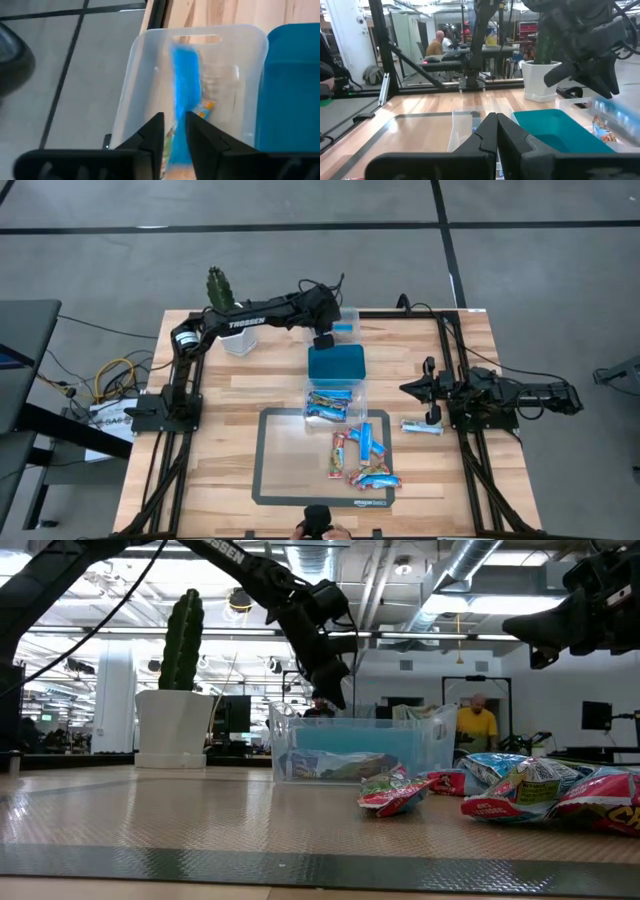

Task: Pick and place Granola Bars by type
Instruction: Put the yellow granola bar into the top transparent bin

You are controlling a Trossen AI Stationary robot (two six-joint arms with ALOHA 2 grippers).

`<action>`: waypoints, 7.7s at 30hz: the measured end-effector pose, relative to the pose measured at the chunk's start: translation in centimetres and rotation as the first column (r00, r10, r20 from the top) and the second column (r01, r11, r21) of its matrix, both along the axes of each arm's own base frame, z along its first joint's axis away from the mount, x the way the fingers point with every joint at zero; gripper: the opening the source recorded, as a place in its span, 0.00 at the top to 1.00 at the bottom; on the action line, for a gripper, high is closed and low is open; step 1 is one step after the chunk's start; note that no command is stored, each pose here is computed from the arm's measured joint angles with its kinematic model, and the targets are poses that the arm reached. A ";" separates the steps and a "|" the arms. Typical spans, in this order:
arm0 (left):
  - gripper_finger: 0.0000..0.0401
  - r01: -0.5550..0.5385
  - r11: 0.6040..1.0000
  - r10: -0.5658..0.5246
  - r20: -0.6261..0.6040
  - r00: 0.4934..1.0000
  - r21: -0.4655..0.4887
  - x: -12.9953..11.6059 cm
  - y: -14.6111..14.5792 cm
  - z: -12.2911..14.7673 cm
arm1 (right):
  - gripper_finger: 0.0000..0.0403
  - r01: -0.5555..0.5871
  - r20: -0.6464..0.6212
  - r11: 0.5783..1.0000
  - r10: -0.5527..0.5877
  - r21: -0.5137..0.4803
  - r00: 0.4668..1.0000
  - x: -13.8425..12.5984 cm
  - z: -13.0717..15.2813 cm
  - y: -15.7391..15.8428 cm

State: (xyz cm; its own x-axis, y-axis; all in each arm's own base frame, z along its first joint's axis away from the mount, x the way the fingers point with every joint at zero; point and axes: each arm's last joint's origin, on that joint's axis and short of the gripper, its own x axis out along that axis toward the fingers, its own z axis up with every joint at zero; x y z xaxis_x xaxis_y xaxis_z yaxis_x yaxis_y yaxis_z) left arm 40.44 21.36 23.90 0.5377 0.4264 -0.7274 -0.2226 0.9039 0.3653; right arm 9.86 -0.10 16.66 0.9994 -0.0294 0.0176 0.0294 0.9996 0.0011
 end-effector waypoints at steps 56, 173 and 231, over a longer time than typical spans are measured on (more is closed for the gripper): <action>0.64 0.533 0.803 -0.590 -0.221 0.777 -0.268 -7.2 -34.5 4.0 | 1.00 -0.001 -0.002 1.000 0.001 0.000 1.000 0.0 0.0 0.0; 0.64 0.554 0.692 0.000 0.768 0.641 -0.462 -24.8 -24.8 -9.1 | 1.00 -0.001 -0.002 1.000 0.001 0.000 1.000 0.0 0.0 0.0; 0.64 0.499 0.857 -0.216 0.789 0.575 -0.130 -30.1 -22.6 -7.8 | 1.00 0.000 -0.002 1.000 0.000 0.000 1.000 0.0 0.0 0.0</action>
